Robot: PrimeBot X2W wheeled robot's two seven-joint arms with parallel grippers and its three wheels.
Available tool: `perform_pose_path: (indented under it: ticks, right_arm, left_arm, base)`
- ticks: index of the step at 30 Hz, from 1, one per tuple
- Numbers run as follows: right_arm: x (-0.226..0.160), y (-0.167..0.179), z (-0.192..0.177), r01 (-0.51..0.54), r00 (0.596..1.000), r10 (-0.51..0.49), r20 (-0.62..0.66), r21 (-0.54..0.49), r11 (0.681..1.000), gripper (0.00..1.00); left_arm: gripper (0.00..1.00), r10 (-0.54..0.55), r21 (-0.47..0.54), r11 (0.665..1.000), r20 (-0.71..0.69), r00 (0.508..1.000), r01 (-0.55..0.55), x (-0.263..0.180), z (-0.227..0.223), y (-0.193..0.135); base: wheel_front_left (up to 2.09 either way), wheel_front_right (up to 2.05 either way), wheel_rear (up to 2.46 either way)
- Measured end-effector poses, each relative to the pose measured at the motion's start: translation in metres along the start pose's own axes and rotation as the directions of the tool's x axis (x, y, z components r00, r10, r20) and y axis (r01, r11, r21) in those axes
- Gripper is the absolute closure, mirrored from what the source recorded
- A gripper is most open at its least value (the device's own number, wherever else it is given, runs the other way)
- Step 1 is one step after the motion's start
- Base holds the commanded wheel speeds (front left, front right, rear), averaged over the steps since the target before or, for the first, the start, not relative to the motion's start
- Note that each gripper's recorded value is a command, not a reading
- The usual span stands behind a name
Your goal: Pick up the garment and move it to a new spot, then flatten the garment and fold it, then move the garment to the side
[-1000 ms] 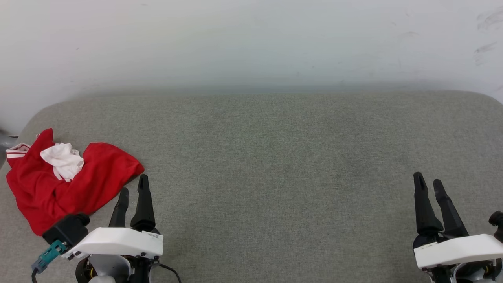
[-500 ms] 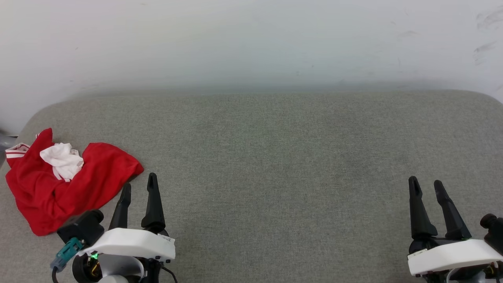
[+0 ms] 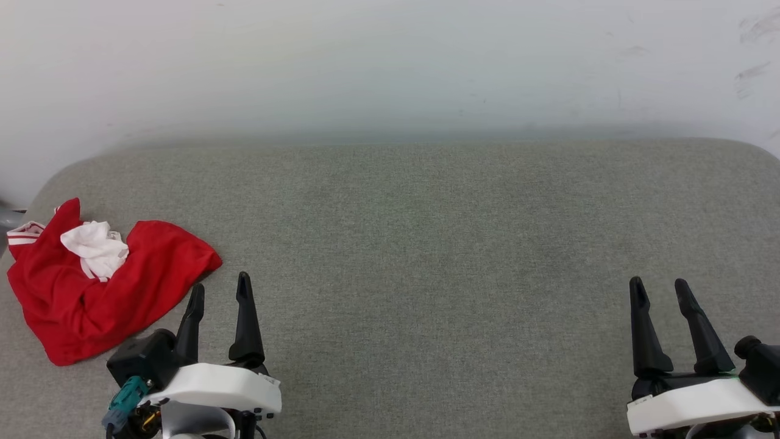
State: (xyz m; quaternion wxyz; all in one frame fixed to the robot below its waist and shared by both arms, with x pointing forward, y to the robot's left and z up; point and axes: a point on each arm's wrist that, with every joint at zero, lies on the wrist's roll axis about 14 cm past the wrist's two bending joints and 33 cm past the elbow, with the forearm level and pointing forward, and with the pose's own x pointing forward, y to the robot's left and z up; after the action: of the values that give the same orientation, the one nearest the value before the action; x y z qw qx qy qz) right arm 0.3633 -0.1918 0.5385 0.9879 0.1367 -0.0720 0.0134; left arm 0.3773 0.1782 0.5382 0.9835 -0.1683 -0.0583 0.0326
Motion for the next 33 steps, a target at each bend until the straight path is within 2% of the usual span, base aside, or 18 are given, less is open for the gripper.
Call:
perform_pose_path:
  ticks: [19,33]
  right_arm:
    - [-0.0034,0.0095,0.0052,-0.041,0.999,0.045,0.027,-0.142,0.989,0.00]
    - [-0.0092,0.0068,0.0045,-0.035,0.998,0.042,0.036,-0.166,0.985,0.00]
  left_arm:
    - [0.00,-0.059,0.122,0.991,0.053,0.997,0.052,-0.0046,0.0083,-0.0090]
    - [0.00,-0.074,0.192,0.979,0.054,0.996,0.063,-0.0099,0.0040,-0.0078]
  base:
    - [0.00,0.00,0.00]
    - [0.00,0.00,0.00]
